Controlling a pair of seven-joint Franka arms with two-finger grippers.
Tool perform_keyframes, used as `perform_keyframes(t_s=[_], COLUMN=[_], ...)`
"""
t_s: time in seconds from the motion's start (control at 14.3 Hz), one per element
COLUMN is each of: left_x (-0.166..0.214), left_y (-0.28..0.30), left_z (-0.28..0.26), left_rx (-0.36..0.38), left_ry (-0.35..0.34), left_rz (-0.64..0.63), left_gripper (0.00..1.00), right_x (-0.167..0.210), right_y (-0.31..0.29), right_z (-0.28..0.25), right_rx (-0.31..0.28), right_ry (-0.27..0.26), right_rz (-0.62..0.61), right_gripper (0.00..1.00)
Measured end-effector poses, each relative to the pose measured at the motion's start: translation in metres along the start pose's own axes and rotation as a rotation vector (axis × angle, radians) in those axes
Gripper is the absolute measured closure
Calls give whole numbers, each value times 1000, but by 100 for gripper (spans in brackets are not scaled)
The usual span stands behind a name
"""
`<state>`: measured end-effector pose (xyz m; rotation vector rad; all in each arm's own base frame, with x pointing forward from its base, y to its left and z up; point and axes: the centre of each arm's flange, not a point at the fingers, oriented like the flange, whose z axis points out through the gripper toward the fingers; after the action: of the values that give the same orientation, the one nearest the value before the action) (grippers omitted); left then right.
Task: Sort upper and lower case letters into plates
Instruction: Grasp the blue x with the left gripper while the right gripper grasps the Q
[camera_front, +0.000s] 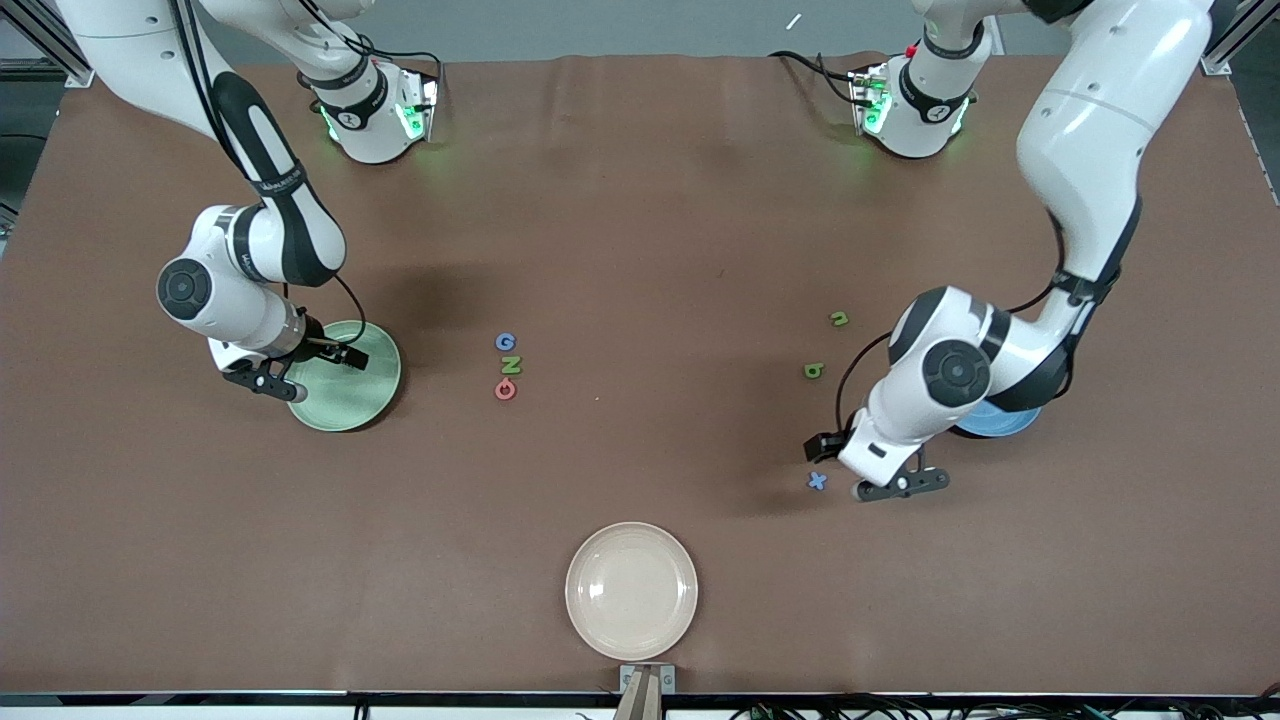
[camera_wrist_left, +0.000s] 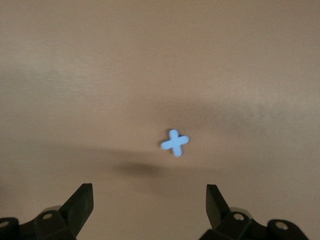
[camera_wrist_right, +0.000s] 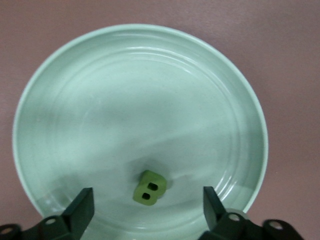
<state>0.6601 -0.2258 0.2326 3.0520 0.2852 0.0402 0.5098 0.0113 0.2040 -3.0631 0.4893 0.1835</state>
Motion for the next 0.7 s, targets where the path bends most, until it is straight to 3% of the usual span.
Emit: perform_keyframes(t_s=[0.28,0.7], left_x=[15,17], left_y=[2,17], left_z=[33,50], left_rx=[21,50], left_ry=[-3,15], left_rz=[-50,-63], left_gripper=[0,5], right_x=[2,-34], right_y=[-44,-142], right_z=[-21,-30], right_rx=[-2,-8], right_ry=[-23,2], right_rz=[19,17], right_gripper=[0,0])
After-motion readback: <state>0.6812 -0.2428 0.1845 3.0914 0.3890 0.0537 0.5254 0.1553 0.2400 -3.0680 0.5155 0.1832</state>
